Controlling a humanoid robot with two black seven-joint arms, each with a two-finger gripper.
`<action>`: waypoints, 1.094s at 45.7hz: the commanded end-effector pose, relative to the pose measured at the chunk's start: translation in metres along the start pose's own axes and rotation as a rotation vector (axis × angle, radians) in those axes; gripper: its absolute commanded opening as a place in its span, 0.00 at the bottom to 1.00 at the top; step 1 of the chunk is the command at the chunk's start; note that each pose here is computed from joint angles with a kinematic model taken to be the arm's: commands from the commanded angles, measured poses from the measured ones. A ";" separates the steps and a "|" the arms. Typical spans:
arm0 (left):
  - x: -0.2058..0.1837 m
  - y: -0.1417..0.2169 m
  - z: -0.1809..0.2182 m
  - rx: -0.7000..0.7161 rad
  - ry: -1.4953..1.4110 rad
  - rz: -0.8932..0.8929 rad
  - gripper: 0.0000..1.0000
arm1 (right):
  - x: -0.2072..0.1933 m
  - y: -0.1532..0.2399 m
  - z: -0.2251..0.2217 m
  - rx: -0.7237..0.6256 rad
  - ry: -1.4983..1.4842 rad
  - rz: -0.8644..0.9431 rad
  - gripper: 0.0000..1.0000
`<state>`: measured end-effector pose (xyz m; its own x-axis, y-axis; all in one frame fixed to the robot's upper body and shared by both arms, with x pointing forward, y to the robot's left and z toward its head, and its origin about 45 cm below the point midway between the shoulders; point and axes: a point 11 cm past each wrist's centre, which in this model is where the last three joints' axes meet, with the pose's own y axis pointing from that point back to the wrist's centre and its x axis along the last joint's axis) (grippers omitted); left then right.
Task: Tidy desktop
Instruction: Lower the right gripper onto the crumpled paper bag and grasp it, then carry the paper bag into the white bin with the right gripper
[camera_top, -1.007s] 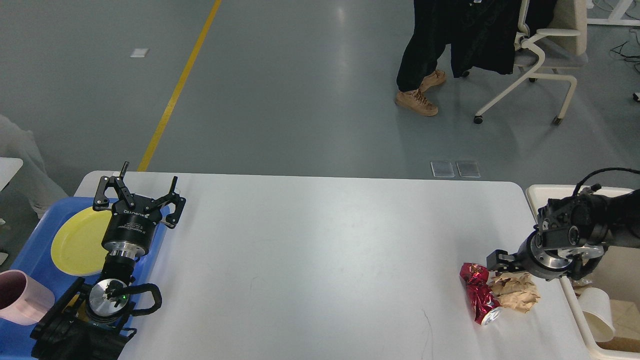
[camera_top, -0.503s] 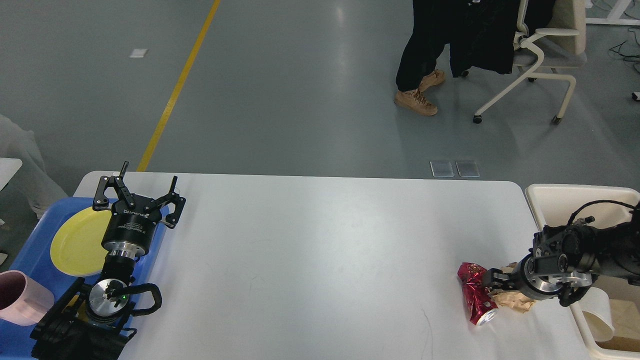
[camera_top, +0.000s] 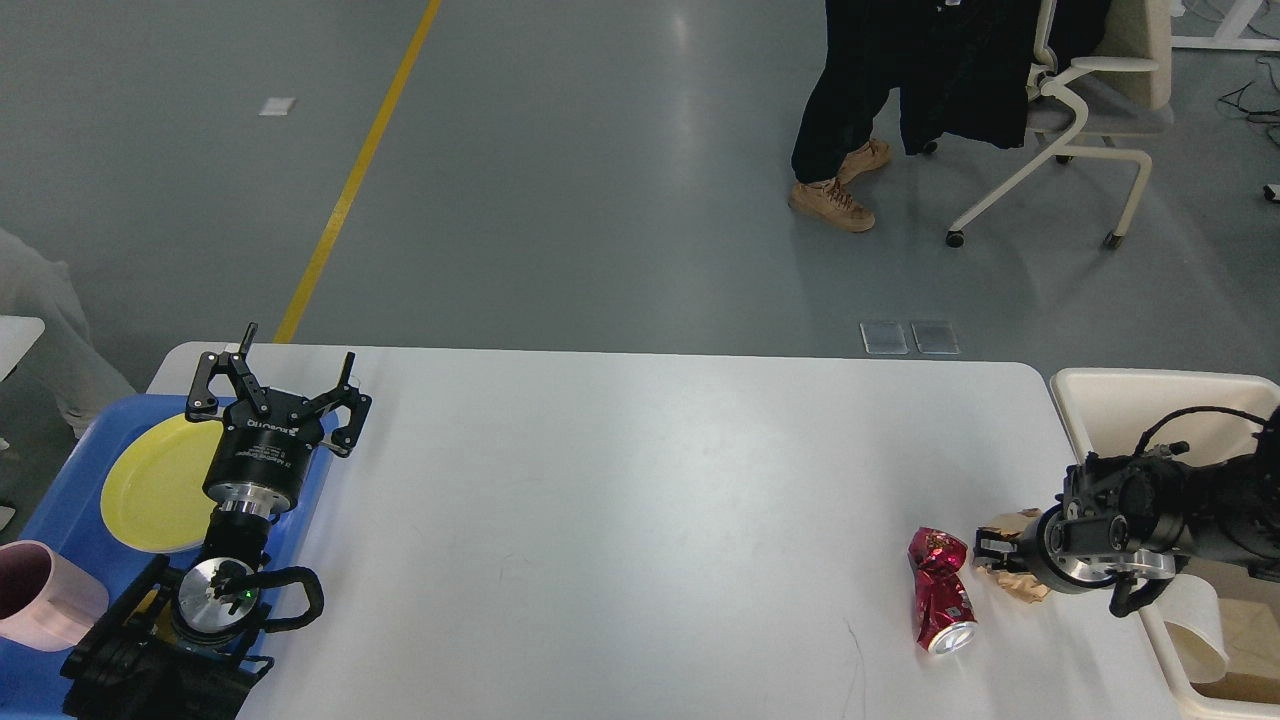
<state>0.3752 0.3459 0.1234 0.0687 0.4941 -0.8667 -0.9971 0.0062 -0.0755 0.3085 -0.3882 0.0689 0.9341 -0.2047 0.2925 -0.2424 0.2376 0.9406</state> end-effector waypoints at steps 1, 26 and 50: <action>0.000 0.000 0.000 0.000 0.000 0.000 0.96 | -0.006 -0.003 0.002 -0.004 -0.001 -0.009 0.03; 0.000 0.000 0.000 0.000 0.000 0.000 0.96 | -0.008 -0.003 0.006 -0.022 -0.018 -0.020 0.00; 0.000 0.000 0.000 0.000 0.000 0.000 0.96 | 0.048 0.137 0.030 -0.035 -0.004 -0.194 0.00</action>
<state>0.3753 0.3459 0.1235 0.0690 0.4944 -0.8665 -0.9971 0.0064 -0.0758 0.3116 -0.3978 0.1666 0.9511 -0.2821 0.1257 -0.0659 0.2122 0.9750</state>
